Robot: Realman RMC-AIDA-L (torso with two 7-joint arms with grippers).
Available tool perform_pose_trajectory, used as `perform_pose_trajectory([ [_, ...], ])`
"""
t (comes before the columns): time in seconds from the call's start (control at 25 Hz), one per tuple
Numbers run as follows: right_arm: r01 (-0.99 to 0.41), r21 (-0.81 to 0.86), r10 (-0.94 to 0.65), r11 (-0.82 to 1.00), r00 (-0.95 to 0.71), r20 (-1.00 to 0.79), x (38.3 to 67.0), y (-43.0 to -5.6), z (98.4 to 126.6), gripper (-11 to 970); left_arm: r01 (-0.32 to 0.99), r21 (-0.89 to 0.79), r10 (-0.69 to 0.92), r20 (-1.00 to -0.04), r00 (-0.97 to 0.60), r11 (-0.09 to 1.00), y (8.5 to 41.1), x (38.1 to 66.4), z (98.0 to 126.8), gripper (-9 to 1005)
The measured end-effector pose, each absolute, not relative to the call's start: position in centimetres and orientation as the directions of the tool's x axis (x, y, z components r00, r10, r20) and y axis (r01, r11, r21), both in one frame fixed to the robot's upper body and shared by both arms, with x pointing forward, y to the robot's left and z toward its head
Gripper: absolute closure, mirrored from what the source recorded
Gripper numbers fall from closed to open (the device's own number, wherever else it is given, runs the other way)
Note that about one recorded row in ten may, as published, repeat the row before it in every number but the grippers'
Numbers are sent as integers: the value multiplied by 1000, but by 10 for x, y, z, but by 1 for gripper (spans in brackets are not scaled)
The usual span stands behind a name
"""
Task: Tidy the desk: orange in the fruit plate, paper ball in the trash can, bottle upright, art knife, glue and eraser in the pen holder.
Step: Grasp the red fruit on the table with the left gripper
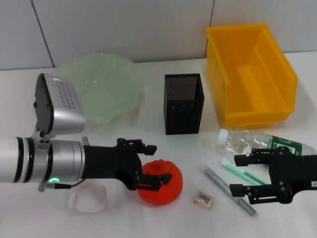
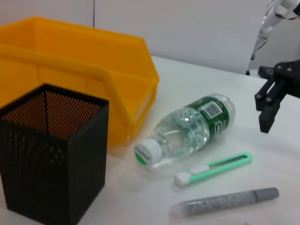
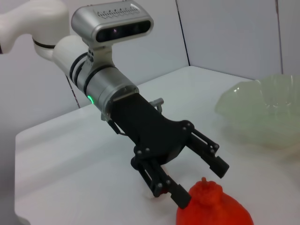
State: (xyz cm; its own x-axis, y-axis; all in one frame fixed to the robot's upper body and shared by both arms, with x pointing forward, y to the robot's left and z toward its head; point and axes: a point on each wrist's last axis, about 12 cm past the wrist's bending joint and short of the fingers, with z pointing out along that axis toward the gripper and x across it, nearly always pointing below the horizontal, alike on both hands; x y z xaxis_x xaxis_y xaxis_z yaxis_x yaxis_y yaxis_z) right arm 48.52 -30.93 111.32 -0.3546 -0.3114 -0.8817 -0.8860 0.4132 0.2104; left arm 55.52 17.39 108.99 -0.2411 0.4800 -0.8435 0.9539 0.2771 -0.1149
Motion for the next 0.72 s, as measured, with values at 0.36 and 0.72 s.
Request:
perform_pose_trajectory([
  [0.36,-888,197,-314,415,-343,-885,483,-311,1111,197,946,-125,502,-822,-267,299,164,554,1076,184],
  [0.72,-888,200,-310,414,-345,-886,484,-310,1110,197,921,-133,467,-829,-306,367,168,561,1075,272],
])
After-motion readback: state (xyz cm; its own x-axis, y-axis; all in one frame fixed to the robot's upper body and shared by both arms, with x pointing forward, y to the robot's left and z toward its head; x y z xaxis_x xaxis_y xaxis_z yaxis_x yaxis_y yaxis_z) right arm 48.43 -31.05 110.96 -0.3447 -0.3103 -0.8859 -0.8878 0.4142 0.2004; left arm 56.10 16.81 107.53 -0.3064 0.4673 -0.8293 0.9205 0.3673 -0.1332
